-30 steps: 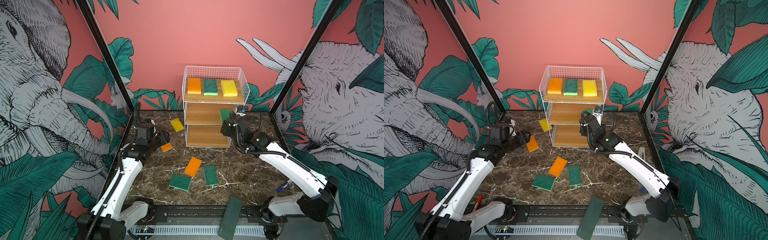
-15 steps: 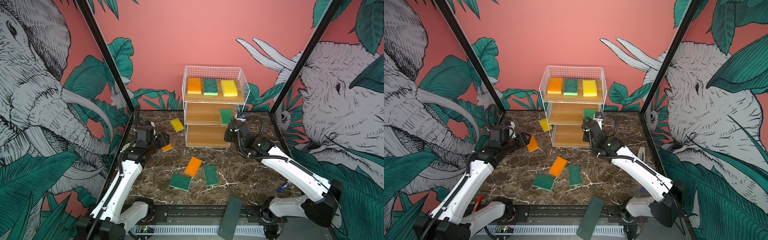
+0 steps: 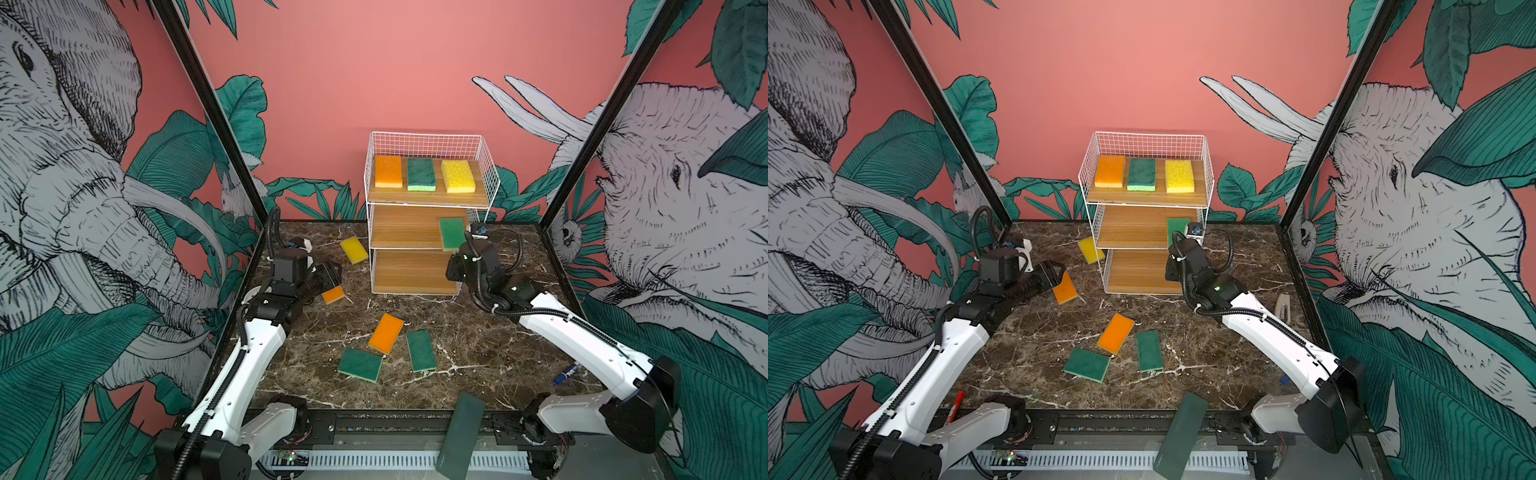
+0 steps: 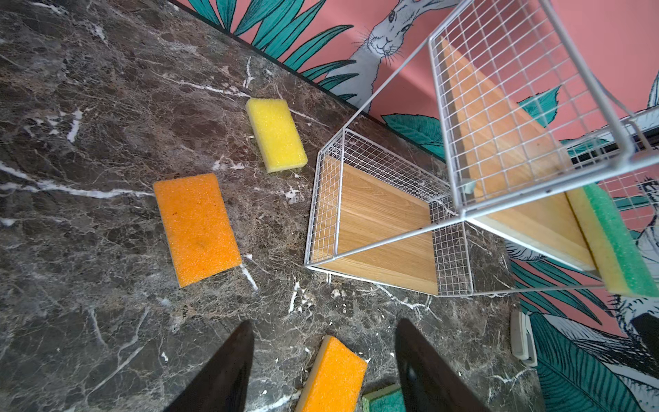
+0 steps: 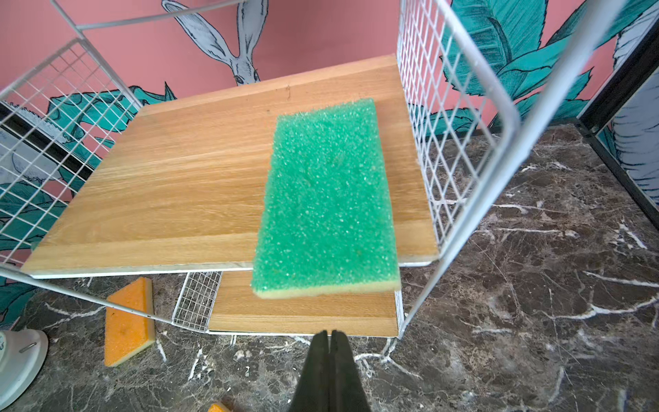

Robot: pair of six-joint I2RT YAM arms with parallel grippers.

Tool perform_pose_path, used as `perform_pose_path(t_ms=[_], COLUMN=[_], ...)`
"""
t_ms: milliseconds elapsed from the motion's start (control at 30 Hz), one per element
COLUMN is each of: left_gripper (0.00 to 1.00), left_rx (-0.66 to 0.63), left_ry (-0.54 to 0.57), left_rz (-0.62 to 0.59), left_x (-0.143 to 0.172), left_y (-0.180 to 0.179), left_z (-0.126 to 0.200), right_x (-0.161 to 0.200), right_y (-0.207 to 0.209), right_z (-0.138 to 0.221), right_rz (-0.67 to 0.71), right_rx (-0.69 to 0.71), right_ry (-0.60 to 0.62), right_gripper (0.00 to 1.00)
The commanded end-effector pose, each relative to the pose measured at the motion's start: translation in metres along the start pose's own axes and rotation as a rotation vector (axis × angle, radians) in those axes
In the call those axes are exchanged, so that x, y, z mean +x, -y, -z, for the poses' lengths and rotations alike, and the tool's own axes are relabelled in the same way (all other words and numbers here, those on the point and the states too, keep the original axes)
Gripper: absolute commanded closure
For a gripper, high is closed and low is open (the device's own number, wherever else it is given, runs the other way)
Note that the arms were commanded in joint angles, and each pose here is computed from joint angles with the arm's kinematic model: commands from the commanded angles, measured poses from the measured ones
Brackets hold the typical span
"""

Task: Arrange cleaning sponges on a shelf
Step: Place the cleaning sponge at the shelf, then move the cleaning sponge to the shelf.

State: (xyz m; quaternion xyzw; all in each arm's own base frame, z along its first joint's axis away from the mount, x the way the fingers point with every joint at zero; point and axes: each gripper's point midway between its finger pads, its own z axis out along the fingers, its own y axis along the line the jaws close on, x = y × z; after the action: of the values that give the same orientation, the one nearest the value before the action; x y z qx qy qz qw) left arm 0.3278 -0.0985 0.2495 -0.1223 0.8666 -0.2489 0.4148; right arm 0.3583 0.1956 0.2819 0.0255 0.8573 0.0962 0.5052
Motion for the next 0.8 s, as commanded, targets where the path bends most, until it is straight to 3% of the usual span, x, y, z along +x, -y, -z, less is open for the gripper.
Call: perform_pose_path(t_ms=[0,767], left_gripper=[0.35,0.35], left_rx=[0.014,0.02], left_ry=[0.016,0.019], left_rz=[0.002,0.009], left_x=[-0.003,-0.002], left_y=[0.001,0.001], left_z=[-0.001,-0.003], right_x=[-0.006,-0.023], right_y=[-0.006,-0.006], right_z=[-0.007,-0.024], right_rz=[0.006,0.014], right_rx=[-0.009,0.025], right_ry=[0.008,0.05], right_gripper=[1.0,1.0])
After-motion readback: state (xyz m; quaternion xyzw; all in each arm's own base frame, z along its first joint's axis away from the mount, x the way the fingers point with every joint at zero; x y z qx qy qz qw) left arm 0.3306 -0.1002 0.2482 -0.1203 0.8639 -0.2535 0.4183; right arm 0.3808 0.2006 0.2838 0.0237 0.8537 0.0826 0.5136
